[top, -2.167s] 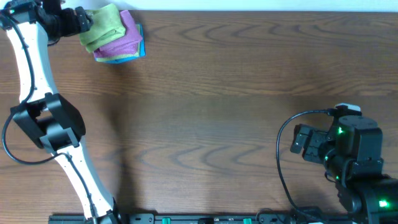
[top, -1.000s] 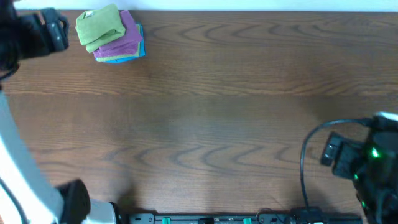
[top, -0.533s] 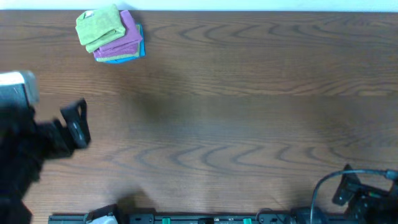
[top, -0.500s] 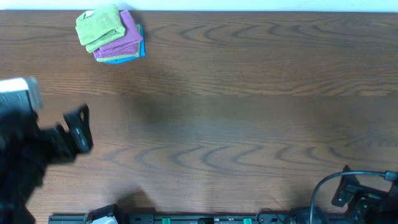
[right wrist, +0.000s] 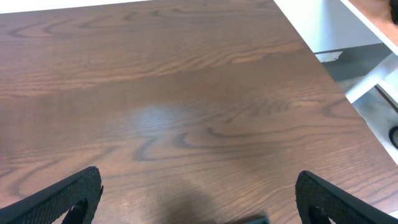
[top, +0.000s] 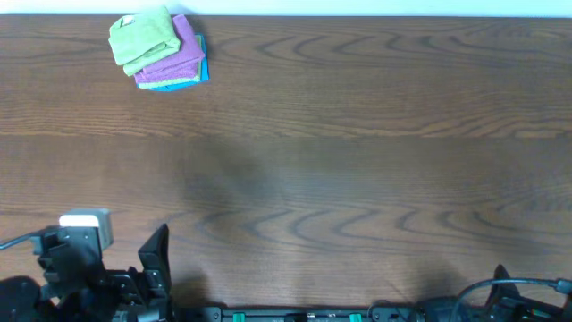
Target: Fold the cloth
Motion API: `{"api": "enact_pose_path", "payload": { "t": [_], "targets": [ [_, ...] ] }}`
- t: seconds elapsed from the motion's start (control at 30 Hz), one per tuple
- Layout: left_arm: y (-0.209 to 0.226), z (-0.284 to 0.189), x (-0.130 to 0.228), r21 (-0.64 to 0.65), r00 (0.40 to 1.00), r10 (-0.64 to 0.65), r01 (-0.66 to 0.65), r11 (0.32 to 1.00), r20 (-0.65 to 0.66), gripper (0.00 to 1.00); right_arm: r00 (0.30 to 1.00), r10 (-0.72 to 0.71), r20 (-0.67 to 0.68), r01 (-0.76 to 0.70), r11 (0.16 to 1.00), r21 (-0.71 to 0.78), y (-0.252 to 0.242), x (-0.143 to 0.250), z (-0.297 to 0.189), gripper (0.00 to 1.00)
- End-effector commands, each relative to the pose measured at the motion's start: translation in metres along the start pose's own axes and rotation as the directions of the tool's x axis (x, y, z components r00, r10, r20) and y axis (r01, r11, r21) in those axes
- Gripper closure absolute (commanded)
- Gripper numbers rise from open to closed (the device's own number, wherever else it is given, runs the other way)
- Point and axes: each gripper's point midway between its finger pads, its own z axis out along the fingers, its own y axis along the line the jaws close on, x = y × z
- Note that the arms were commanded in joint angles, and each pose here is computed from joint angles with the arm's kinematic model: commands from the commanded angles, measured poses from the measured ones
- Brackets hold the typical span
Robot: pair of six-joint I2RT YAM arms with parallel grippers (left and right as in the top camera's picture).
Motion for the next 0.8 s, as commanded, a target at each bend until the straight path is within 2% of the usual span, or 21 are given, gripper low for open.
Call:
{"api": "enact_pose_path", "payload": {
  "t": [0.0,0.33,0.77],
  "targets": [
    [-0.0063,0.0031,0.0042,0.047,1.0,0.014,-0.014,0.999,-0.017,0.05,1.0,0.017,0.007,-0.017,1.0,0.02,-0.0046,-0.0008,-0.0021,0.01],
    [-0.0139,0.0024,0.0128,0.099,0.998,0.034,-0.028,0.995,-0.053,0.05,1.0,0.015,0.004,-0.015,1.0,0.02,-0.0048,0.0001,-0.0021,0.01],
    [-0.0122,0.0024,0.0137,0.091,0.998,0.04,-0.035,0.995,-0.058,0.05,1.0,0.015,0.004,-0.015,1.0,0.02,-0.0048,0.0001,-0.0021,0.01]
  ]
}}
